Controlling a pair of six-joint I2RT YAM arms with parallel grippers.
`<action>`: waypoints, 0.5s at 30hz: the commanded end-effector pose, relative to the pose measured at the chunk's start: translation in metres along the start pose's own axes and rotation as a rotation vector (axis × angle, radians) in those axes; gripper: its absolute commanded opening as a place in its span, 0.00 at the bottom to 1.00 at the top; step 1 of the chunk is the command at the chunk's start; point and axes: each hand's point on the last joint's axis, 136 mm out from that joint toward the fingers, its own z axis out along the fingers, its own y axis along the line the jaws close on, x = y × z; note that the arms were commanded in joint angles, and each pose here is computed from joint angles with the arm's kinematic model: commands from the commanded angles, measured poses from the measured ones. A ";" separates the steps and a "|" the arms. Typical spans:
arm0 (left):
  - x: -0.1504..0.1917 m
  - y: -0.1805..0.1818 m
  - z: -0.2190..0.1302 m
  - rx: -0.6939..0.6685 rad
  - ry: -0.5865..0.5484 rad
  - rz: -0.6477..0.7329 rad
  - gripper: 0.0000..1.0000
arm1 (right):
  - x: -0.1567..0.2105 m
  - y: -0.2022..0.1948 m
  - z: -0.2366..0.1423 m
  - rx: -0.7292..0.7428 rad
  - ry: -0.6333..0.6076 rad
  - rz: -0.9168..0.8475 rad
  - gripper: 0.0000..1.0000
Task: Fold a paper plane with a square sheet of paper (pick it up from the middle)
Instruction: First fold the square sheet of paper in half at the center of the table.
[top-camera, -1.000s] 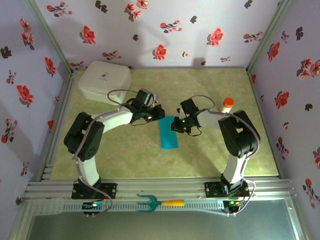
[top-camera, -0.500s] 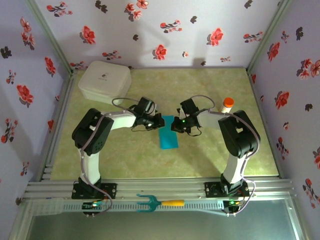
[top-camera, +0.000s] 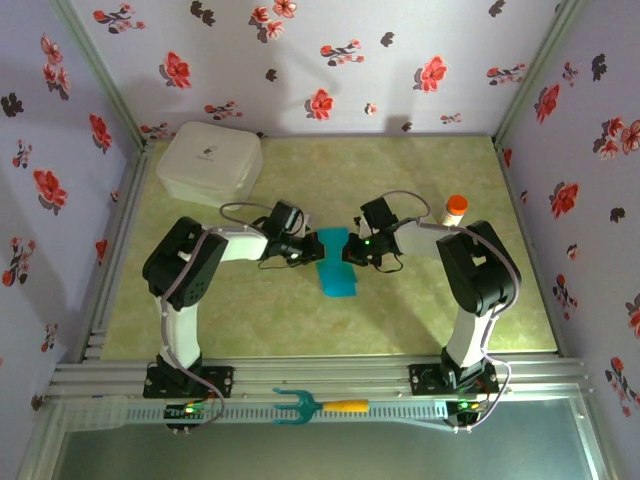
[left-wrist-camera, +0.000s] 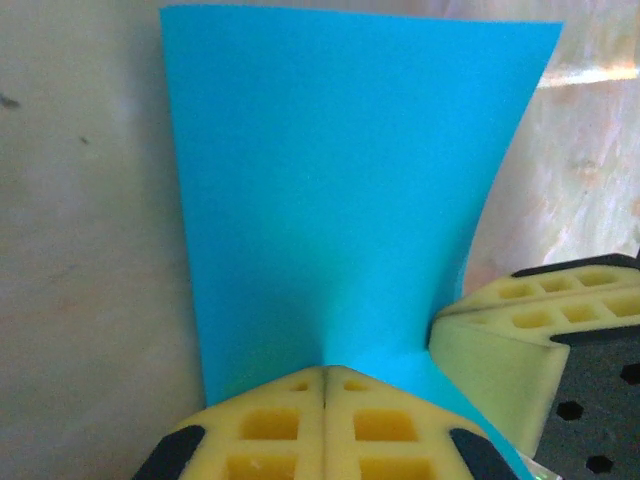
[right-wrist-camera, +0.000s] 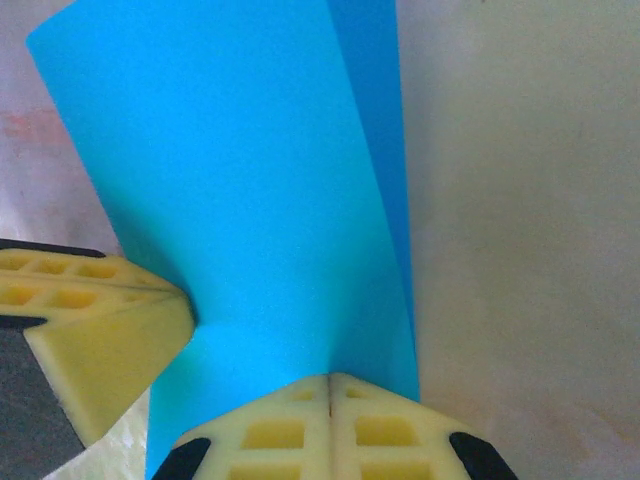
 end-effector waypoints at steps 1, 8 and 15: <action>-0.019 -0.013 -0.019 -0.018 -0.045 0.018 0.00 | 0.020 -0.039 0.005 0.140 0.045 0.070 0.00; -0.028 -0.001 -0.007 -0.035 -0.023 -0.004 0.00 | 0.020 -0.040 0.006 0.141 0.049 0.071 0.00; -0.021 0.026 0.006 -0.071 -0.005 -0.055 0.00 | 0.021 -0.041 0.004 0.145 0.046 0.070 0.00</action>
